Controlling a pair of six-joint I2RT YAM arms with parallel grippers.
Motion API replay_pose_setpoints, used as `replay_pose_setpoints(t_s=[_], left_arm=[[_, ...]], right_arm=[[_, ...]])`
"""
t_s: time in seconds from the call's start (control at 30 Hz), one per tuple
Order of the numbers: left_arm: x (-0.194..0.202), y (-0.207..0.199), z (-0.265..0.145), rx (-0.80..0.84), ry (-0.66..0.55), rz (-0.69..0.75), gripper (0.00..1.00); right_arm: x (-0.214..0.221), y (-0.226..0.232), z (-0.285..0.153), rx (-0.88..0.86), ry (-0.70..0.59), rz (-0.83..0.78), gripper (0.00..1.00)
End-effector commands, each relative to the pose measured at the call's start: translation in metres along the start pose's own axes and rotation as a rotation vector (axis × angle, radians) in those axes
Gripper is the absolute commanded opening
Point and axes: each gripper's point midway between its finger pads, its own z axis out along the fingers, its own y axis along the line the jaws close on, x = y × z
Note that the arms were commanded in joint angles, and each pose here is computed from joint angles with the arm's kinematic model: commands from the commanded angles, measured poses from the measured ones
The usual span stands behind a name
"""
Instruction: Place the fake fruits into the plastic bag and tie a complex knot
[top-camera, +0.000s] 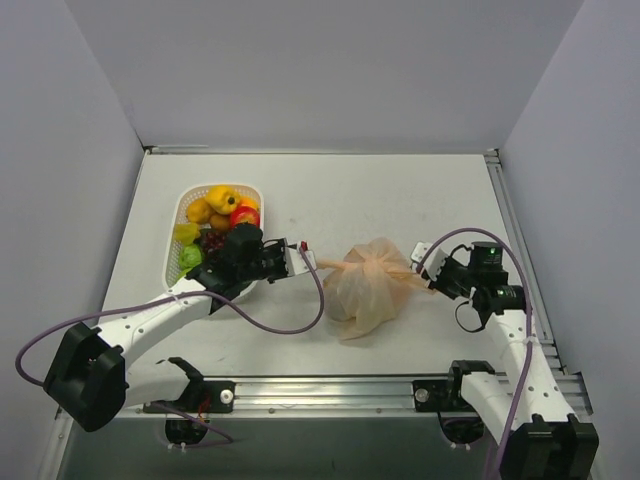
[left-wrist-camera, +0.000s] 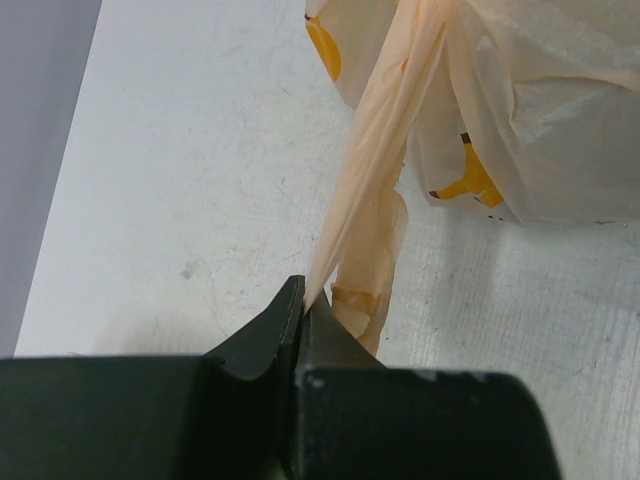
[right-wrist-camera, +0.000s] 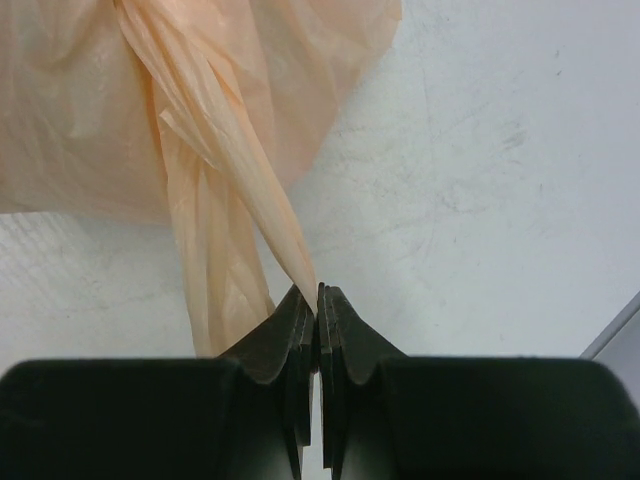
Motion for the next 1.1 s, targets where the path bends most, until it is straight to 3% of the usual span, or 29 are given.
replay_pose_setpoints(t_s=[0.0,0.3,0.57,0.7,0.8,0.93,1.07], left_arm=[[0.08,0.045,-0.046,-0.194,0.315,-0.032,0.0],[0.079,0.036,-0.039,-0.138,0.28,-0.098,0.0],[-0.013,0.023,-0.004,0.058,0.069,-0.287,0.0],[-0.07,0.053,0.007,0.054,-0.038,-0.4,0.0],[-0.09,0.07,0.019,0.067,-0.08,-0.505,0.0],[-0.139,0.114,0.025,0.022,-0.188,-0.54,0.0],[-0.15,0.15,0.041,-0.053,-0.205,-0.537,0.0]], right_arm=[[0.098,-0.009,-0.039,0.085,0.425,0.049,0.0],[0.093,-0.003,-0.042,0.039,0.381,0.106,0.0],[0.001,-0.007,-0.045,-0.097,0.128,0.342,0.0],[-0.052,-0.042,-0.057,-0.094,-0.015,0.422,0.0],[-0.075,-0.064,-0.056,-0.096,-0.069,0.49,0.0],[-0.117,-0.103,-0.057,-0.086,-0.155,0.513,0.0],[-0.14,-0.126,-0.035,-0.093,-0.172,0.506,0.0]])
